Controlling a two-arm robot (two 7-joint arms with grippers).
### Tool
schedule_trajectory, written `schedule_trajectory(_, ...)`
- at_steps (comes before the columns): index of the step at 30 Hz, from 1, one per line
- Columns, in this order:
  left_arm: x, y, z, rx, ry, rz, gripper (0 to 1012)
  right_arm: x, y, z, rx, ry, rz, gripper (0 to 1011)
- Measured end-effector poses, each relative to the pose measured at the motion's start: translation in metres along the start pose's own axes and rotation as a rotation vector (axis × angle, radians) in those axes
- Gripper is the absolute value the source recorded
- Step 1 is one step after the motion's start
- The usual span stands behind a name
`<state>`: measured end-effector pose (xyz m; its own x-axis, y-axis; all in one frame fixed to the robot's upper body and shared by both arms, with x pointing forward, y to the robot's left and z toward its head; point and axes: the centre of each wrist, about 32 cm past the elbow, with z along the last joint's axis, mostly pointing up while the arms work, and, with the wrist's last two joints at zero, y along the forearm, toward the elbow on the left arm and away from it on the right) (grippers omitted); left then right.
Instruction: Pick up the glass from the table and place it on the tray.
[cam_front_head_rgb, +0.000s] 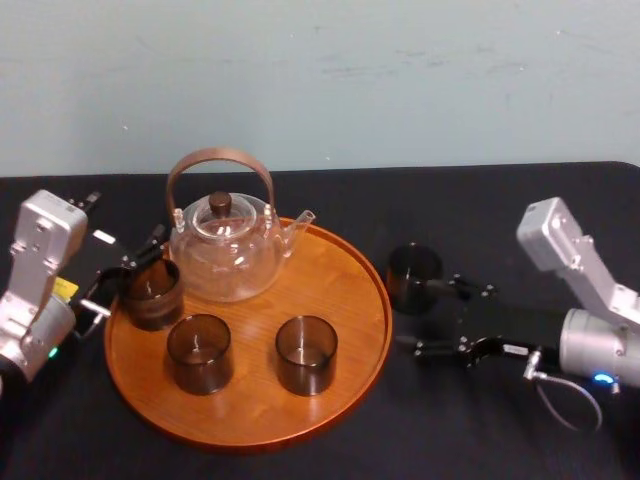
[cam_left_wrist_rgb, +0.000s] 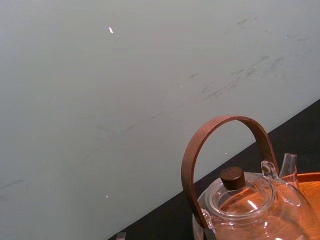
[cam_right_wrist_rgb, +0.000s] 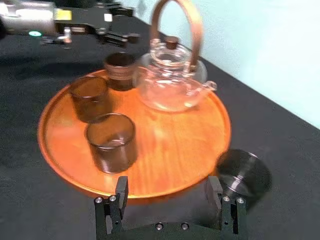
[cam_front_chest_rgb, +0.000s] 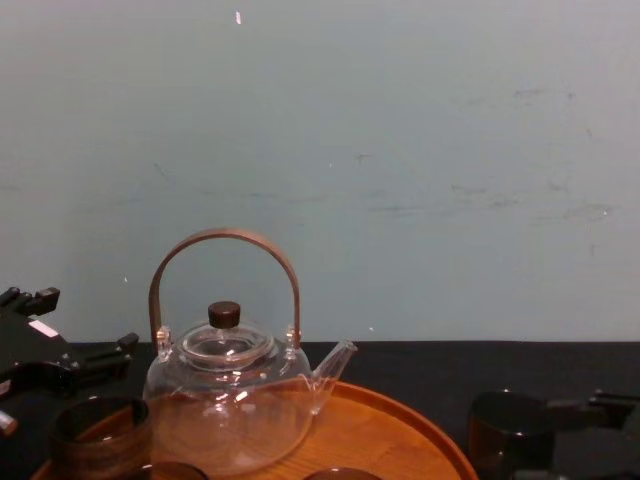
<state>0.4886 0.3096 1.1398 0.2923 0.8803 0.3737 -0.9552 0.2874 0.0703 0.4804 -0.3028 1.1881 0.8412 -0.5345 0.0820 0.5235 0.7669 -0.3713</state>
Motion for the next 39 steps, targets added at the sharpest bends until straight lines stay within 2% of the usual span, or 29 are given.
schedule_trajectory(11,0.0000,0.000,0.000,0.000,0.000,0.000,1001,0.0112,-0.015,-0.006,-0.008,0.051,-0.155,1002)
schedule_trajectory(18,0.0000,0.000,0.000,0.000,0.000,0.000,1001,0.0160,-0.018,-0.008,-0.007,0.074,-0.214,1003)
schedule_trajectory(21,0.0000,0.000,0.000,0.000,0.000,0.000,1001,0.0188,-0.018,-0.010,-0.022,0.100,-0.239,1002)
schedule_trajectory(31,0.0000,0.000,0.000,0.000,0.000,0.000,1002,0.0290,-0.009,-0.015,-0.069,0.163,-0.258,1002)
schedule_trajectory(39,0.0000,0.000,0.000,0.000,0.000,0.000,1001,0.0349,0.004,-0.016,-0.093,0.162,-0.233,1002)
